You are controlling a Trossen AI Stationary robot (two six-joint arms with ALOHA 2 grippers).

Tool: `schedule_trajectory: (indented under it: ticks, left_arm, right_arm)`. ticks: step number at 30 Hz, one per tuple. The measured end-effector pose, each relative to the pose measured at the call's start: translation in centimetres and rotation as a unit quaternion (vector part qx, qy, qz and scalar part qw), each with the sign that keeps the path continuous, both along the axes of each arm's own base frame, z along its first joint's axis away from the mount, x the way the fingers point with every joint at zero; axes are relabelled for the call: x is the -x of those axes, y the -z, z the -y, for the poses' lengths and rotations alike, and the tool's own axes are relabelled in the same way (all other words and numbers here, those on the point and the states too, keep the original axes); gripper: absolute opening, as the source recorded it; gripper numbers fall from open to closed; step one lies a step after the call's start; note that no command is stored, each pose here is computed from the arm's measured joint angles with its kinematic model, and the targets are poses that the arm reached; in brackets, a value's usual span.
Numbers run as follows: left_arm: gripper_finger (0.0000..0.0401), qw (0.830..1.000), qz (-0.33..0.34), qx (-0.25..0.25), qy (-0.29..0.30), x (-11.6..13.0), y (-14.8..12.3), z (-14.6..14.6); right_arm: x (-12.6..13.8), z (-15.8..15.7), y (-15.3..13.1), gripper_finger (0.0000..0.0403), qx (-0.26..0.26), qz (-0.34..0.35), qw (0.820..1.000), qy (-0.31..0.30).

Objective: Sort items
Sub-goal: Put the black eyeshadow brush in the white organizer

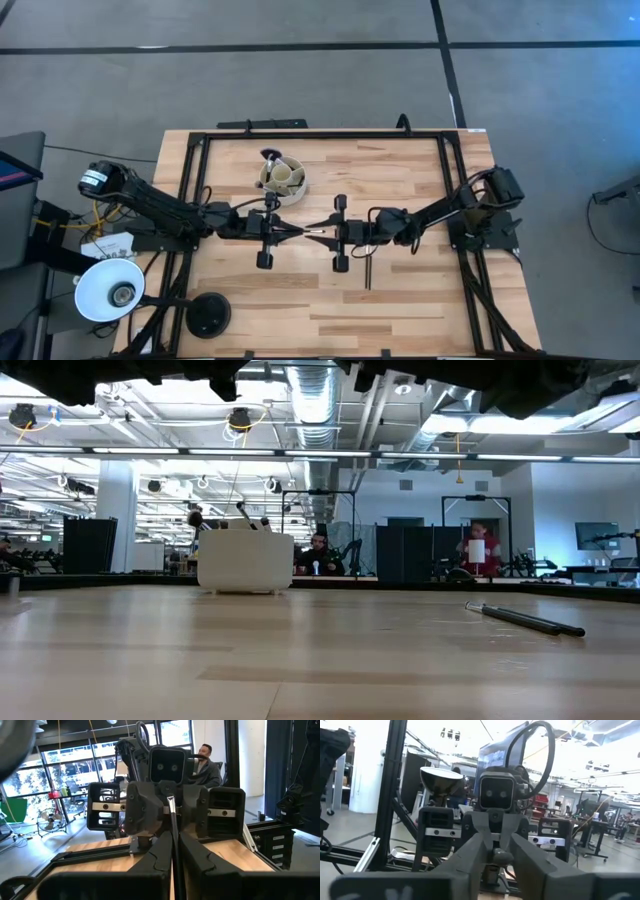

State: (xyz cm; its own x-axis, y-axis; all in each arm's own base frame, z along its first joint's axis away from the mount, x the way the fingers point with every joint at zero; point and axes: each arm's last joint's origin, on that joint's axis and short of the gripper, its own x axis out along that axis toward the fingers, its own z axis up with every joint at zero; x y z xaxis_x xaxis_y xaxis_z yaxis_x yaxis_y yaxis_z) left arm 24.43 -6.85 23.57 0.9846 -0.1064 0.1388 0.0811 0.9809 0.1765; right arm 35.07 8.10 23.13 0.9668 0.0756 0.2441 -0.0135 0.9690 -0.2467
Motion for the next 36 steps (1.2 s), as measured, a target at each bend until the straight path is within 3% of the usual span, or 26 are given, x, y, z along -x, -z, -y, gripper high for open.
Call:
schedule_trajectory:
  ticks: [9, 15, 18, 23, 32, 36]
  left_arm:
    - [0.0021, 1.000, 0.000, 0.001, -0.001, 0.0, 0.0, 0.0]
    - [0.0022, 1.000, 0.000, 0.000, 0.000, 0.0, 0.0, 0.0]
    - [0.0030, 1.000, -0.001, 0.000, 0.000, 0.0, 0.0, 0.0]
    - [0.0060, 1.000, -0.003, 0.002, -0.005, 0.0, 0.1, 0.0]
    - [0.0119, 0.994, -0.018, 0.014, -0.105, 0.0, 0.3, -0.7]
    - [0.0138, 0.986, -0.027, 0.018, -0.164, 0.2, 0.8, -1.0]
  right_arm:
    - [0.0, 0.0, 0.0, 0.0011, 0.000, 0.002, 1.000, 0.002]
    - [0.0, 0.0, 0.0, 0.0025, -0.005, 0.001, 1.000, 0.000]
    - [0.0, 0.0, 0.0, 0.0012, -0.006, -0.002, 1.000, 0.000]
    - [-0.1, 0.0, 0.3, 0.0017, -0.045, -0.020, 0.999, 0.003]
    - [1.2, 0.0, -1.1, 0.0012, -0.032, -0.077, 0.989, 0.120]
    - [2.4, 0.2, -2.4, 0.0007, -0.025, -0.112, 0.986, 0.124]
